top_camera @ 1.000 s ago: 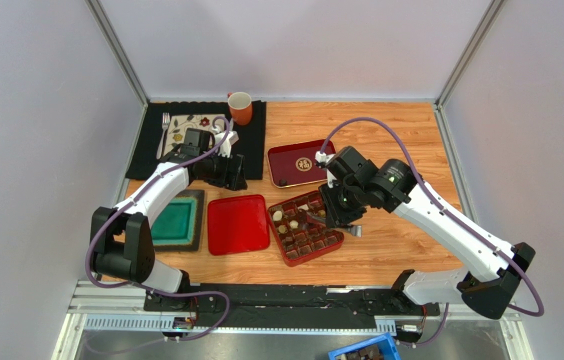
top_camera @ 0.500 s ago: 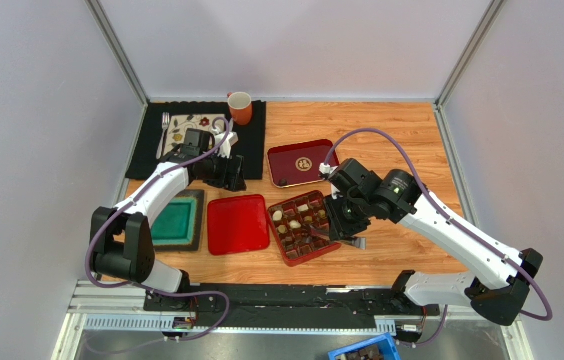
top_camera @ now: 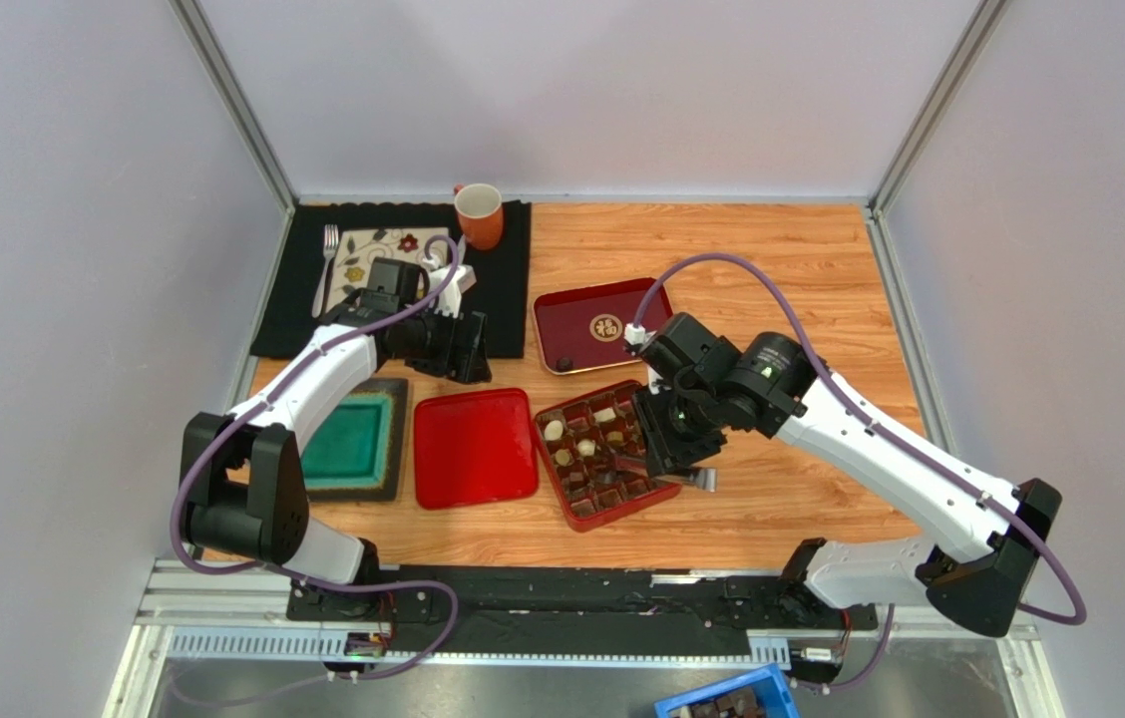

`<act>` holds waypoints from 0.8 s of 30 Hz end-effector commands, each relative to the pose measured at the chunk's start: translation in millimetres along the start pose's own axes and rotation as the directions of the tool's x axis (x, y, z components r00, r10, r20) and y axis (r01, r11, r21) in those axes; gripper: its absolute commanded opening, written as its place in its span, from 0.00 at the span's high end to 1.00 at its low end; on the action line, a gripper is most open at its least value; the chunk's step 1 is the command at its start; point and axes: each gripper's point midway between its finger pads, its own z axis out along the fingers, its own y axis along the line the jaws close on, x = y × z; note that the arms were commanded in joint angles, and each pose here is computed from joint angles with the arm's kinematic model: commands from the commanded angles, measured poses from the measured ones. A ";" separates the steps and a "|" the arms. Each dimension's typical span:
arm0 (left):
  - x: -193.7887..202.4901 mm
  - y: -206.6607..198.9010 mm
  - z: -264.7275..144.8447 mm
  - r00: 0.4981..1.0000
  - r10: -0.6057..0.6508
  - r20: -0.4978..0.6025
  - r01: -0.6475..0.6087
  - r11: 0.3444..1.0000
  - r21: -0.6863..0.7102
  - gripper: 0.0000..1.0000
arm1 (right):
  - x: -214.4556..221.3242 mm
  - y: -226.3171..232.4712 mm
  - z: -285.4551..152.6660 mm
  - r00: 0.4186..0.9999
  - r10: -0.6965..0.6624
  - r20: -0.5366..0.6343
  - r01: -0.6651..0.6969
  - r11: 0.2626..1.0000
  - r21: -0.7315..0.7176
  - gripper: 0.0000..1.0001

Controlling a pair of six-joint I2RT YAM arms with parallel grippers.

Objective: Pack the chocolate
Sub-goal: Place the fake chocolate in the packing box.

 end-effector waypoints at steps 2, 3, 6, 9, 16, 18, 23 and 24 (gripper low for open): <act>-6.4 -3.4 -4.8 0.999 0.038 0.036 -0.038 0.999 0.009 0.14 | -20.4 11.0 -5.0 0.998 -0.003 0.070 0.005 1.000 -0.028 0.63; -7.3 -3.6 -5.3 0.998 0.039 0.038 -0.040 0.999 0.009 0.13 | -21.7 11.9 -5.6 0.997 -0.005 0.074 0.007 1.000 -0.030 0.60; -6.6 -3.5 -5.1 0.999 0.039 0.037 -0.039 0.999 0.009 0.13 | -25.2 10.4 -6.7 0.997 -0.010 0.081 0.011 1.000 -0.016 0.59; -6.0 -3.8 -4.9 0.999 0.037 0.036 -0.037 0.999 0.011 0.14 | -34.7 11.3 -13.4 0.994 -0.021 0.109 0.021 1.000 -0.006 0.60; -5.5 -3.2 -5.9 0.998 0.043 0.040 -0.043 0.999 0.005 0.13 | -70.3 6.6 -33.2 0.977 -0.062 0.205 0.052 0.997 0.054 0.60; -5.7 -3.2 -6.6 0.998 0.045 0.041 -0.045 0.999 0.004 0.14 | -86.3 5.6 -37.4 0.971 -0.066 0.231 0.054 0.997 0.059 0.60; -4.9 -3.0 -5.7 0.998 0.045 0.038 -0.046 0.999 0.005 0.14 | -127.0 -4.2 -31.0 0.961 -0.066 0.270 0.048 0.996 0.074 0.60; -5.9 -4.2 -5.8 0.998 0.045 0.041 -0.046 0.999 0.011 0.14 | -136.1 -3.9 -28.3 0.956 -0.068 0.284 0.050 0.996 0.071 0.60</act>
